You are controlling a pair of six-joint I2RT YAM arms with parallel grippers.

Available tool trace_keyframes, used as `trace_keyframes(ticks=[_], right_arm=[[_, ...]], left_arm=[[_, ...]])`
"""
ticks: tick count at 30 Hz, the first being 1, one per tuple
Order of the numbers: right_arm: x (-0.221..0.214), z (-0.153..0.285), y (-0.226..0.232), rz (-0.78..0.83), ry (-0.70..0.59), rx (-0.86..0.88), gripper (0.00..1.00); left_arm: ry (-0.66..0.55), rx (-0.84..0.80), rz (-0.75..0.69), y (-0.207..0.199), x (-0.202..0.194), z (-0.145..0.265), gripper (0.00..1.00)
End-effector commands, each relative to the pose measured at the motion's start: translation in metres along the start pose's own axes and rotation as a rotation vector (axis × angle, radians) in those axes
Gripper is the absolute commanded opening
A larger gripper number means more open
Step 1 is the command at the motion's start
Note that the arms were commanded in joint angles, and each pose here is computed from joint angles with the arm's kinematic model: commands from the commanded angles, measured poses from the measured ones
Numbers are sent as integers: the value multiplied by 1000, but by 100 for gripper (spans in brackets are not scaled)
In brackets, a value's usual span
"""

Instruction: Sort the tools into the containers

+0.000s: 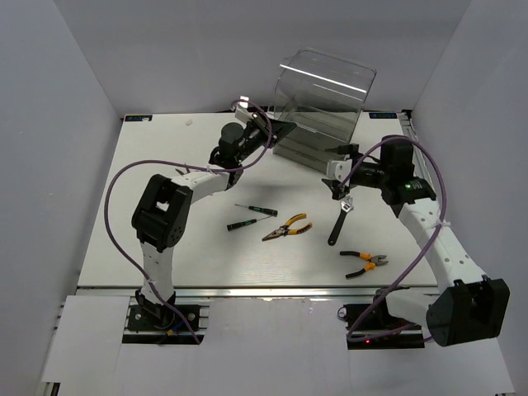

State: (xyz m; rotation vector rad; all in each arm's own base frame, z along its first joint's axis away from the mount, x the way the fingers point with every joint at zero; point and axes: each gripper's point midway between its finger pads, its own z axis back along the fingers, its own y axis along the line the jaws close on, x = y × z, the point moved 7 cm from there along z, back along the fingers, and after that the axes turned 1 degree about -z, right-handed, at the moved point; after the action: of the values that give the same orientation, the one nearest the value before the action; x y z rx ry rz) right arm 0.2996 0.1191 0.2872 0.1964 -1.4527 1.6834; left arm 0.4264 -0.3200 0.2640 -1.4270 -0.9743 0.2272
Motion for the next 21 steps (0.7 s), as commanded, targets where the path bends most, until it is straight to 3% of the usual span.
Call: trace_keyframes(ticks=[1, 4, 6, 11, 16, 17, 21], right_arm=[[22, 7, -6, 198, -31, 1, 84], [24, -1, 15, 190, -35, 111, 79], [13, -9, 30, 162, 34, 129, 73], [-2, -28, 20, 156, 172, -57, 64], [-19, -41, 10, 137, 266, -260, 64], [-15, -40, -3, 176, 282, -366, 64], [-21, -51, -12, 215, 319, -473, 65]], left_arm=[[-64, -184, -115, -66, 24, 11, 0], [-74, -205, -124, -76, 28, 13, 0], [-82, -222, -132, -83, 30, 15, 0], [-92, -247, -142, -95, 34, 17, 0], [-100, -258, -144, -99, 36, 18, 0], [-101, -256, -141, -98, 36, 18, 0], [-104, -262, -143, -102, 37, 18, 0]])
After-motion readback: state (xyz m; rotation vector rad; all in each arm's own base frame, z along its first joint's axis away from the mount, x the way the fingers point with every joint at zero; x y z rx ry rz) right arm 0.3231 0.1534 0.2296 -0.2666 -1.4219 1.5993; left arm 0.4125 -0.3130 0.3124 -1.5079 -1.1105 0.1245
